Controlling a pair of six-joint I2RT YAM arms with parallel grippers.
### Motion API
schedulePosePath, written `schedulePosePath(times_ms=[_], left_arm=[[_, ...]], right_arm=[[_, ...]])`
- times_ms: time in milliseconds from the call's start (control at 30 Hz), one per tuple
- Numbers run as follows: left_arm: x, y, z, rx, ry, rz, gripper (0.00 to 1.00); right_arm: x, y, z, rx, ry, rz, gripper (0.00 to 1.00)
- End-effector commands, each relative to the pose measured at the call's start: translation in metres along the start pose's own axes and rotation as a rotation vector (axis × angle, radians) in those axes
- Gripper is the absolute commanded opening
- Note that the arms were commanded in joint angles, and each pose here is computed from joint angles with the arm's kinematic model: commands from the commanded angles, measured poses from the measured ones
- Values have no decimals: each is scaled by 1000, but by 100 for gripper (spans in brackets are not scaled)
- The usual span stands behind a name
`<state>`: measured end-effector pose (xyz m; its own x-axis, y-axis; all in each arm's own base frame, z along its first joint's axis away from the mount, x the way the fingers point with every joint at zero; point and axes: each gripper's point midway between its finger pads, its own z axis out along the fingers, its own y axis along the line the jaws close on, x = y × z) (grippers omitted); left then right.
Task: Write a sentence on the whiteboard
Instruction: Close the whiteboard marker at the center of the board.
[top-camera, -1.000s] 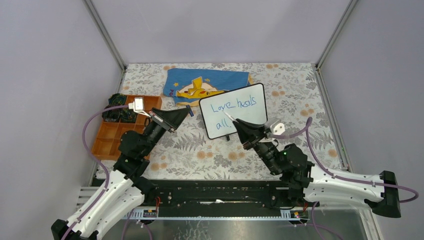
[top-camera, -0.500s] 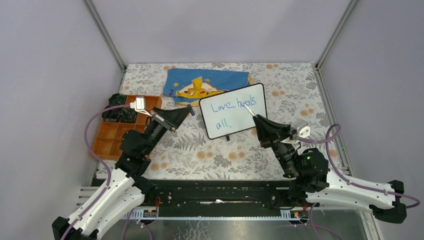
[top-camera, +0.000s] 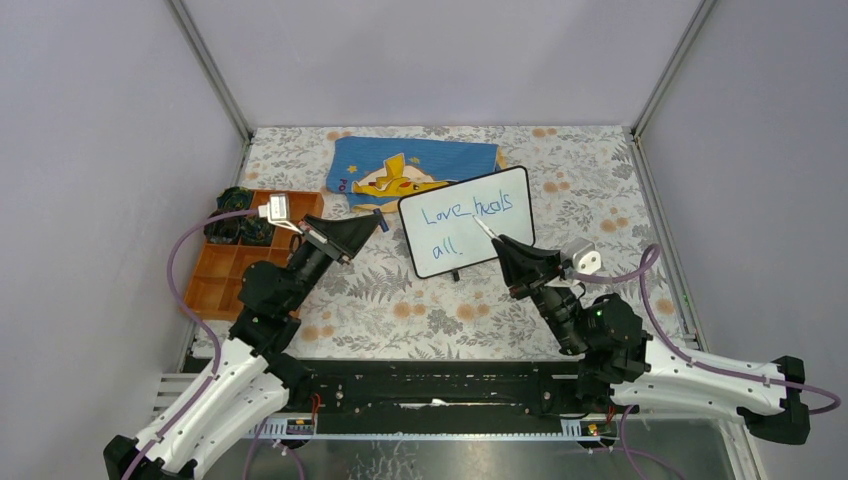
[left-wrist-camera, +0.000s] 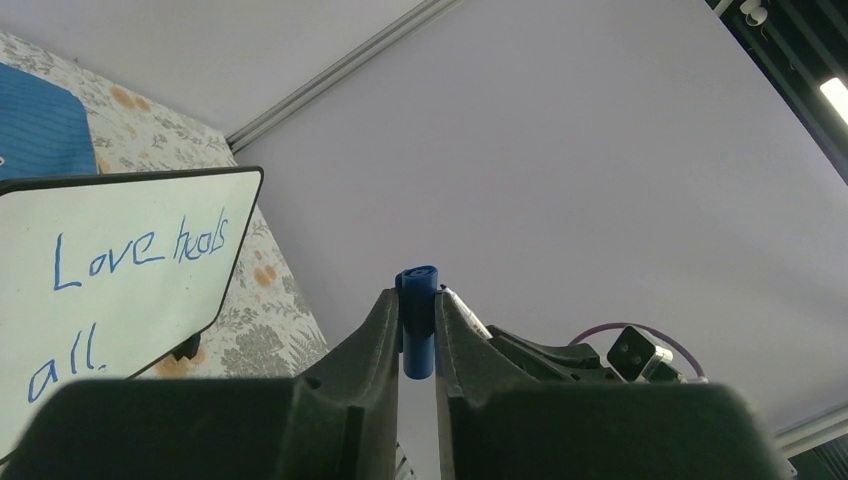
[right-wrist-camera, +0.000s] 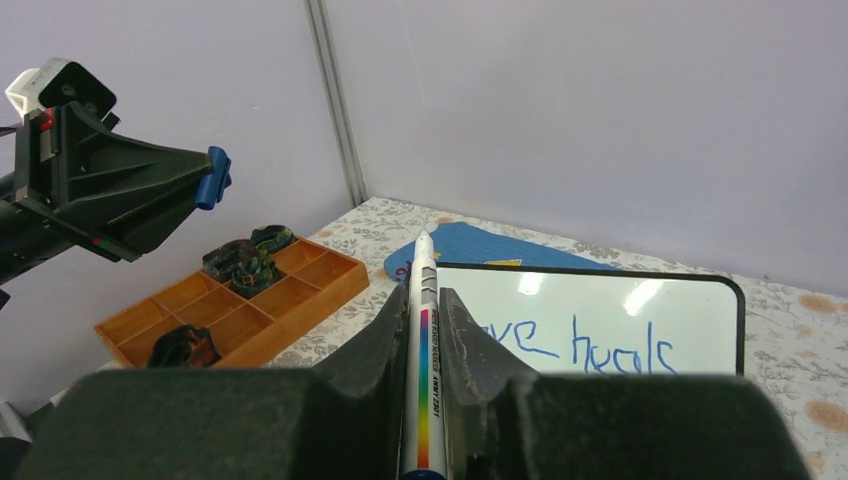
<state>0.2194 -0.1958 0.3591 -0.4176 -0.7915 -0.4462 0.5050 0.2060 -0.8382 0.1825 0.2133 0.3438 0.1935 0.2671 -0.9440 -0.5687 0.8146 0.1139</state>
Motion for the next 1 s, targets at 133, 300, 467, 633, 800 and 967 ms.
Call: schedulePosePath(times_ms=[133, 300, 467, 633, 800, 967], left_arm=[[-4, -10, -1, 51, -14, 1, 0], [-5, -9, -1, 46, -22, -8, 0], [-8, -7, -1, 35, -43, -32, 0], [-18, -3, -6, 3, -103, -55, 0], [-30, 1, -10, -35, -167, -67, 0], [-31, 1, -10, -33, -172, -94, 0]], right_arm=[[-11, 20, 9, -63, -29, 55, 0], [4, 39, 15, -113, -2, 116, 0], [11, 51, 22, -125, -8, 174, 0], [8, 61, 28, -109, -48, 128, 0], [9, 72, 33, -133, -50, 134, 0], [12, 79, 32, -157, -38, 184, 0]])
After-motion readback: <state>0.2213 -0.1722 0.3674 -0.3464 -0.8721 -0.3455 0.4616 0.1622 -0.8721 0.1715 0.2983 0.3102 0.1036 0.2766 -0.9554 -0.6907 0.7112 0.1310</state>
